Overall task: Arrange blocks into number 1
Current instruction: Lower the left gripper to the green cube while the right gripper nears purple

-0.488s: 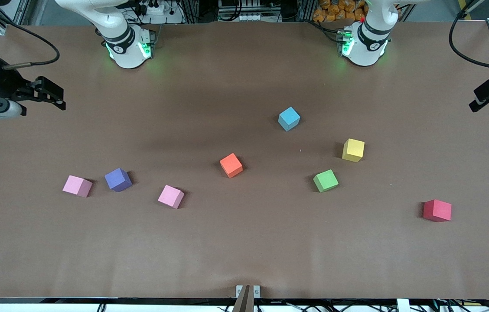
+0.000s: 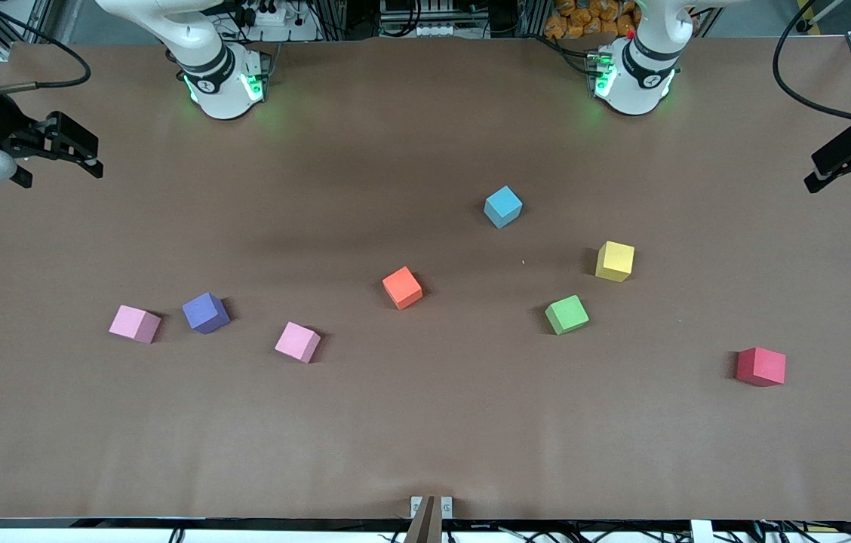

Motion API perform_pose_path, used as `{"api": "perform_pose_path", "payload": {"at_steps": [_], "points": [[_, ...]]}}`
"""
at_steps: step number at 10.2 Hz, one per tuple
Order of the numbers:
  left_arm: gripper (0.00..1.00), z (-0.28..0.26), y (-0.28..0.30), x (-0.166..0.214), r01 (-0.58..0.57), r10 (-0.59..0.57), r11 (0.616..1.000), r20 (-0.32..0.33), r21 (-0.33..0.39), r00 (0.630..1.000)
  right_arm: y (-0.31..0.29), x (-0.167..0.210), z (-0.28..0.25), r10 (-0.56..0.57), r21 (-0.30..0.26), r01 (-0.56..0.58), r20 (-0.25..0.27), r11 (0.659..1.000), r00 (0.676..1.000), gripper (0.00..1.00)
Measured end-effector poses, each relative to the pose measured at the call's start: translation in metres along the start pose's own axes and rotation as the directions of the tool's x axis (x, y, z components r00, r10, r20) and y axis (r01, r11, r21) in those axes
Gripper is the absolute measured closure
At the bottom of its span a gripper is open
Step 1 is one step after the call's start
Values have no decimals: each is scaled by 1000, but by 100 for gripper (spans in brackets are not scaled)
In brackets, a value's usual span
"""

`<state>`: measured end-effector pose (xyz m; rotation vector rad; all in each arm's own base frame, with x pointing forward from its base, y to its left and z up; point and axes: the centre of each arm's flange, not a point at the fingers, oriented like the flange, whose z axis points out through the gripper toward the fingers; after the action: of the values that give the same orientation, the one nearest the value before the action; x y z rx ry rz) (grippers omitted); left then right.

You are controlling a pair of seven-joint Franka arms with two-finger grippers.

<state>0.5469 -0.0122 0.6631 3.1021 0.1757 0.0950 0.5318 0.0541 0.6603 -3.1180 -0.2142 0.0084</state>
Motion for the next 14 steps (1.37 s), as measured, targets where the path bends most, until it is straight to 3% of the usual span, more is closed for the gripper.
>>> {"api": "perform_pose_path", "payload": {"at_steps": [3, 6, 10, 14], "points": [[0, 82, 49, 27, -12, 10, 1000, 114, 19, 993, 0, 1, 1, 0, 0, 0, 1, 1000, 1000, 0], [0, 167, 100, 52, -28, 24, 999, 158, 24, 987, -4, 9, 16, -7, 1, 7, 18, 1000, 1000, 0], [0, 261, 121, 62, 121, -120, 993, 199, 10, 973, -10, 39, 81, 25, -4, -24, 125, 1000, 992, 0], [0, 328, 144, 57, 158, -150, 987, 288, -4, 946, 28, 75, 161, 137, -20, -136, 147, 991, 980, 0]]}}
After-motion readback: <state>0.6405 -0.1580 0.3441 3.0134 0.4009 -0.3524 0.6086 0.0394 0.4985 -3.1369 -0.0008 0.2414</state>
